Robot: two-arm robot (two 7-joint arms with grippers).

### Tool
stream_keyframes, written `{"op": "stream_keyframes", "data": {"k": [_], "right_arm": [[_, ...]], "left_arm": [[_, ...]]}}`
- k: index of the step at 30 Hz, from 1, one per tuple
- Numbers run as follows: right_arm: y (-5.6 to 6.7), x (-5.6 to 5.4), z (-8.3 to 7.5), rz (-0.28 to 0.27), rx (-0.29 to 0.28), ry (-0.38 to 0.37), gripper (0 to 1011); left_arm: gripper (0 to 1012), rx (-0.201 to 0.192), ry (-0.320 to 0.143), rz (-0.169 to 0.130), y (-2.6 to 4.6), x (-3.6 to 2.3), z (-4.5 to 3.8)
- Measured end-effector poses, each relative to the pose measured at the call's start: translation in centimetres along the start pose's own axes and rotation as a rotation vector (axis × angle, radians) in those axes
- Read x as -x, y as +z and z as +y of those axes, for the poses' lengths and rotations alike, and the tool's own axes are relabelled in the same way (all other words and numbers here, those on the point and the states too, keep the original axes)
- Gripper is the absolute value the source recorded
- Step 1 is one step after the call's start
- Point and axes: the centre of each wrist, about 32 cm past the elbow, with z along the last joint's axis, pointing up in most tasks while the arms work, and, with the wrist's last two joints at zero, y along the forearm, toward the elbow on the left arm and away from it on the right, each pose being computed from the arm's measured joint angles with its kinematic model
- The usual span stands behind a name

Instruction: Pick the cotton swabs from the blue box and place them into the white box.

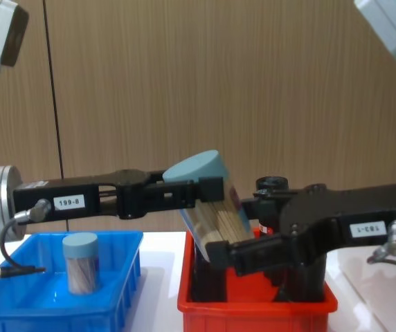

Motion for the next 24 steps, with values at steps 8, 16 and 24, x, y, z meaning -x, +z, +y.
{"op": "stream_keyframes", "data": {"k": [8,16,24], "right_arm": [[0.1,-0.1,0.8,-0.002,0.005,0.007,1001],[0.3,-0.3,1.6,-0.005,0.011,0.014,955],[0.3,-0.4,2.1,-0.018,0.015,0.019,750]], "left_arm": [[660,0.0,0.0,0.0,0.0,0.0,0.0],[661,0.0,0.0,0.0,0.0,0.0,0.0],[660,0.0,0.0,0.0,0.0,0.0,0.0]]}}
